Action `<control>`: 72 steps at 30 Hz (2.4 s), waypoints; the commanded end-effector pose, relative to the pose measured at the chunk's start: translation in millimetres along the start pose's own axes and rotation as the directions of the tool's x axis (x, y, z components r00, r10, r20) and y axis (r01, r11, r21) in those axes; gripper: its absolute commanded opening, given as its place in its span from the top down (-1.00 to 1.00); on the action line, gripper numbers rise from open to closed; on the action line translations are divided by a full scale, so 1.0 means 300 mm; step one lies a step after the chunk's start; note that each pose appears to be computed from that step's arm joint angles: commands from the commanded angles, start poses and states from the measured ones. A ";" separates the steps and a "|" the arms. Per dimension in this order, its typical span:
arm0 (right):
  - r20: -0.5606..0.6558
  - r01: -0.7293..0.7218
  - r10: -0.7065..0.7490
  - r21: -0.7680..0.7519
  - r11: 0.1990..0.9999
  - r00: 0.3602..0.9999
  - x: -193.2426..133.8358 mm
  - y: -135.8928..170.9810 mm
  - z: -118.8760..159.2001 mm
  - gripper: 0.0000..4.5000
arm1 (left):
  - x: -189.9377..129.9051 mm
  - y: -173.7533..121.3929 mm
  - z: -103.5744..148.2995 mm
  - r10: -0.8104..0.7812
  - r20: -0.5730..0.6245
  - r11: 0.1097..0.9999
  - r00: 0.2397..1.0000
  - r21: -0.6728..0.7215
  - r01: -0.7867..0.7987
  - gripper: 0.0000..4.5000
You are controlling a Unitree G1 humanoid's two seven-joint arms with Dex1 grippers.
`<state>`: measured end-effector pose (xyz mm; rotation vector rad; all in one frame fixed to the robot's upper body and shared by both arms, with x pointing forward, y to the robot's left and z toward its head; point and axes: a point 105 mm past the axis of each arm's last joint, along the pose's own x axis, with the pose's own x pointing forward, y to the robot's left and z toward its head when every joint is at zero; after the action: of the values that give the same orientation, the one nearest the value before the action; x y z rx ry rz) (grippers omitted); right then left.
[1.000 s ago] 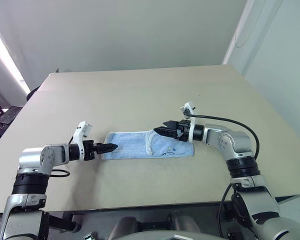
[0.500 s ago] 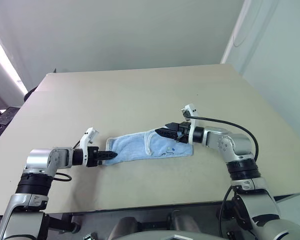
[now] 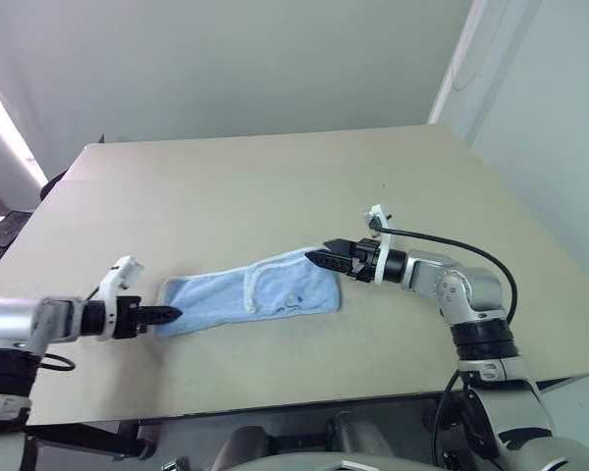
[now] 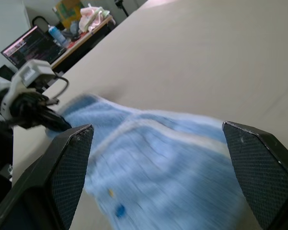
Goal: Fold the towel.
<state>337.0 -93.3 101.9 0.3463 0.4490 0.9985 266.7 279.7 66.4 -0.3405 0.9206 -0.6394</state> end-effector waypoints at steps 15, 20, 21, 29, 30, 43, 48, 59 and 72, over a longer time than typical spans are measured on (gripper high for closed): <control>0.029 -0.048 0.055 -0.190 0.981 0.998 -0.085 0.045 0.069 -1.00 | 0.175 -0.360 0.195 -0.370 -0.029 0.911 0.929 0.187 0.369 0.98; 0.040 -0.014 0.021 -0.173 0.985 0.999 -0.106 0.036 0.059 -1.00 | 0.265 -0.412 0.215 -0.430 -0.082 0.883 0.899 0.171 0.438 0.98; 0.042 -0.005 0.012 -0.169 0.986 0.999 -0.108 0.033 0.055 -1.00 | 0.291 -0.420 0.221 -0.437 -0.091 0.880 0.895 0.162 0.446 0.98; 0.064 0.057 -0.048 -0.146 0.988 0.997 -0.123 0.021 0.030 -1.00 | 0.463 -0.485 0.188 -0.470 -0.181 0.848 0.864 0.181 0.499 0.98; 0.065 0.066 -0.057 -0.144 0.987 0.996 -0.126 0.017 0.026 -1.00 | 0.482 -0.490 0.183 -0.469 -0.180 0.850 0.865 0.176 0.497 0.98; 0.059 0.125 -0.118 -0.123 0.985 0.991 -0.147 -0.018 0.004 -1.00 | 0.479 -0.545 0.179 -0.573 -0.130 0.781 0.809 0.213 0.588 -0.10; 0.052 0.124 -0.119 -0.125 0.984 0.992 -0.142 -0.026 0.002 -1.00 | 0.424 -0.544 0.181 -0.580 -0.112 0.760 0.807 0.282 0.586 -0.90; 0.076 0.167 -0.156 -0.182 0.969 0.985 -0.136 -0.058 0.008 -1.00 | 0.337 -0.507 0.285 -0.533 0.150 0.665 0.833 0.683 0.303 -0.90; 0.140 0.211 -0.184 -0.205 0.956 0.973 -0.154 -0.071 0.042 -1.00 | 0.508 -0.494 0.272 -0.543 0.203 0.626 0.815 0.745 0.232 -0.90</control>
<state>332.8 -142.7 96.0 0.1699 0.3215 0.8220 340.2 72.0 77.0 0.0033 0.1997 -1.2166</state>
